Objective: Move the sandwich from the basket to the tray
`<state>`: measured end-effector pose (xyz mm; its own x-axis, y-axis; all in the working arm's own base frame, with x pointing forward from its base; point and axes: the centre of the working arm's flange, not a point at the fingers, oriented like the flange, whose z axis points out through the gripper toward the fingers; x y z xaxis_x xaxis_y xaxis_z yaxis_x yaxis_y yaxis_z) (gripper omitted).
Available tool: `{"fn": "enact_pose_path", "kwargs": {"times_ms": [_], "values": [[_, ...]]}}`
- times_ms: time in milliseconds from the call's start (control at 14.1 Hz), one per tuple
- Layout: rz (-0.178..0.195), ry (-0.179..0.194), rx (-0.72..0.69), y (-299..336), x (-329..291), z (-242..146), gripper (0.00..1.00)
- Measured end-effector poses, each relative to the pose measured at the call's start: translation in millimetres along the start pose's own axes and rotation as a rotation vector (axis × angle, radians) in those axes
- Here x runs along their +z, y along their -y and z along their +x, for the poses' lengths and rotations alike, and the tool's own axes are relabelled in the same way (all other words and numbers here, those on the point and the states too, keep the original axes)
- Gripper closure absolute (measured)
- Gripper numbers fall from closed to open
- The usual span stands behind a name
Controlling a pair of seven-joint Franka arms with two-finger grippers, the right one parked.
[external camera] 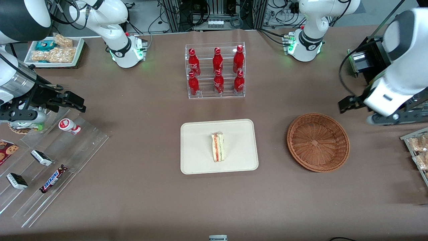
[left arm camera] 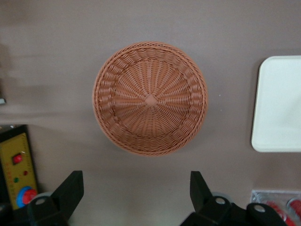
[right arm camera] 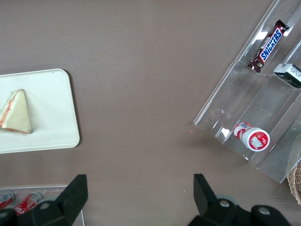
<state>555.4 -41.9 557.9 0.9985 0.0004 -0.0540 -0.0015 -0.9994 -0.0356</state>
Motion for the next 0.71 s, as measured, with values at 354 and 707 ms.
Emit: {"fn": "enact_pose_path", "kwargs": {"times_ms": [354,707], "values": [[0.000,-0.070,0.129,26.3,-55.1,-10.3,0.00],[0.001,-0.088,0.134,38.8,-63.5,-3.1,0.00]]}}
